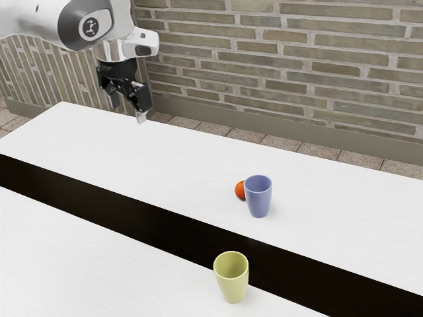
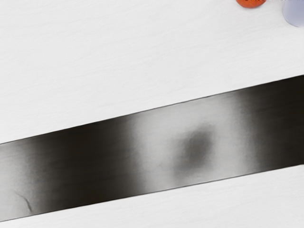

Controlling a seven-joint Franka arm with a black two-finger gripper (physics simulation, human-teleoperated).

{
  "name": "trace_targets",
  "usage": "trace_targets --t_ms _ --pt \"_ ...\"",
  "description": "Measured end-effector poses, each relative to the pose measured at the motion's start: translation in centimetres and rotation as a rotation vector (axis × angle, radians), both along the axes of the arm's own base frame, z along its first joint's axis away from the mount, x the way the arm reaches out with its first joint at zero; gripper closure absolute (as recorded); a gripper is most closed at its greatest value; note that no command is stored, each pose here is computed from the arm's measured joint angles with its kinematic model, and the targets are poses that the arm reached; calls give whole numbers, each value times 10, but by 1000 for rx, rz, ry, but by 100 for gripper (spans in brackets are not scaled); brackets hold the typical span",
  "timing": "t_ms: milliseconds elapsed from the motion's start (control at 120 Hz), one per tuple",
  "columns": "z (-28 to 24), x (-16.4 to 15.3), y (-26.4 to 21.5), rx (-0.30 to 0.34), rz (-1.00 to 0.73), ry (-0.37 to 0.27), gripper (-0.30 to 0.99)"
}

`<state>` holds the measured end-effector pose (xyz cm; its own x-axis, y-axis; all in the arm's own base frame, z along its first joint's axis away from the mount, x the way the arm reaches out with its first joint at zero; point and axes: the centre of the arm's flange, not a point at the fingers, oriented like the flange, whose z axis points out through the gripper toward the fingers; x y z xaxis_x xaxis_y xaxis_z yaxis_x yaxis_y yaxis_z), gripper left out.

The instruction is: Place the left cup onto the right cup

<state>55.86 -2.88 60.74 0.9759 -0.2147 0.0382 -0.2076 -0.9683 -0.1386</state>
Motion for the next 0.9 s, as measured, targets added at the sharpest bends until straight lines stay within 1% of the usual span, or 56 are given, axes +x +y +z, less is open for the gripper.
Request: trace_targets --t_ms 133,325,408,467,625,700,900 --pt "-1 1 1 -2 15 -2 0" --pt "-21 11 1 -4 30 29 0" --pt "-32 20 -3 -7 31 43 0" --pt "-37 28 -15 -11 13 46 0" --pt "-55 39 -69 -26 -51 63 0" --pt "-68 45 -77 -35 -48 73 0" --pt "-97 67 -102 -63 -31 58 0"
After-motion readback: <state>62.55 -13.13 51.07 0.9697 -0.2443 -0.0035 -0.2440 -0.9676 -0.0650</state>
